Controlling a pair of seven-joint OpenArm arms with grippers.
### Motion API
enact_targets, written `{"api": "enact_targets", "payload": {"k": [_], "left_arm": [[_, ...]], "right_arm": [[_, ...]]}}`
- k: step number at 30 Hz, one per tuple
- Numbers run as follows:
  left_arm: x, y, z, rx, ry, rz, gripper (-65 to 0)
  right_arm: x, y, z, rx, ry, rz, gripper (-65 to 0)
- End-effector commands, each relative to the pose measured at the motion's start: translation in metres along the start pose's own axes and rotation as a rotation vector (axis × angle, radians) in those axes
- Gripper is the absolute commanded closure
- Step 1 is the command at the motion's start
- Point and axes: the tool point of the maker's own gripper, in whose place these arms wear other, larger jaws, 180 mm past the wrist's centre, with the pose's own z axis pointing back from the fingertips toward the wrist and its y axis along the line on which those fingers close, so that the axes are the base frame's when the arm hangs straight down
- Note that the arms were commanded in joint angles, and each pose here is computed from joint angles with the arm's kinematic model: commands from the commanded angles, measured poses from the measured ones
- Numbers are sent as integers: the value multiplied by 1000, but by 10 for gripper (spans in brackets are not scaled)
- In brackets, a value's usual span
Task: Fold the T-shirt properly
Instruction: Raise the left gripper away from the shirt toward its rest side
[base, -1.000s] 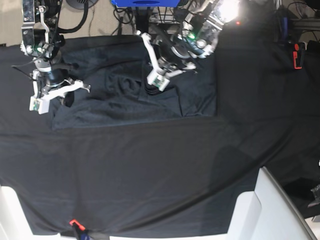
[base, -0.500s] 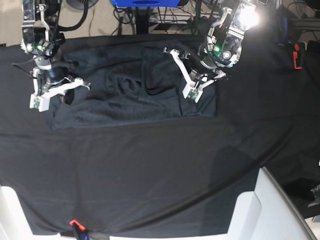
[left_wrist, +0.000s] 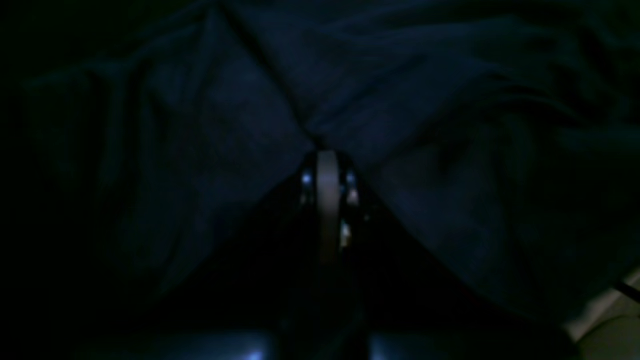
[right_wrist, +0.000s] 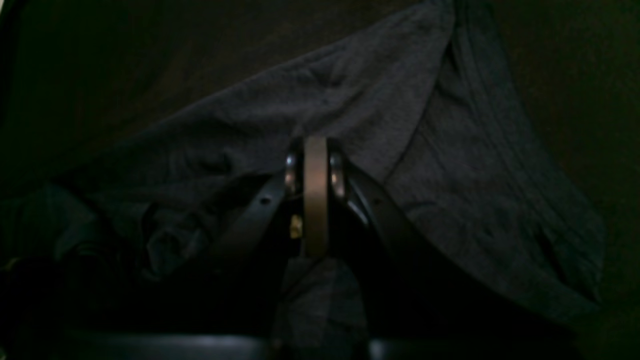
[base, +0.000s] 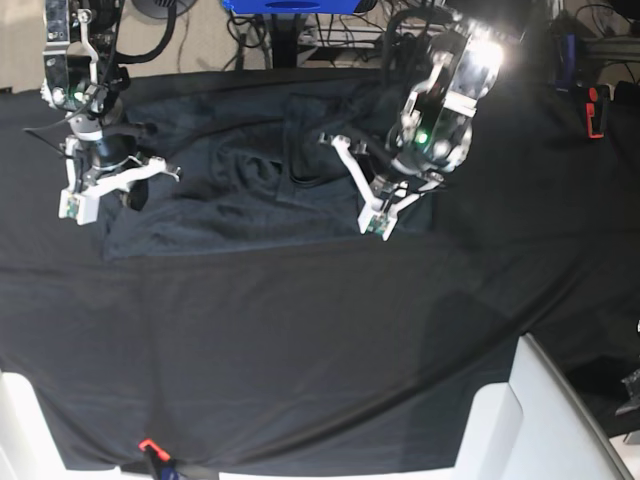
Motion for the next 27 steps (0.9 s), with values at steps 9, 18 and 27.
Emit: {"api": "enact_targets", "payload": {"k": [9, 18, 27], "left_arm": [[69, -20, -5, -45, -161, 28, 0], [99, -36, -25, -76, -168, 58, 0], [152, -58, -13, -118, -294, 67, 0]], "right_arm": [[13, 0, -2, 5, -38, 7, 0], [3, -7, -10, -12, -9, 1, 0], [4, -2, -9, 4, -9, 12, -2]]}}
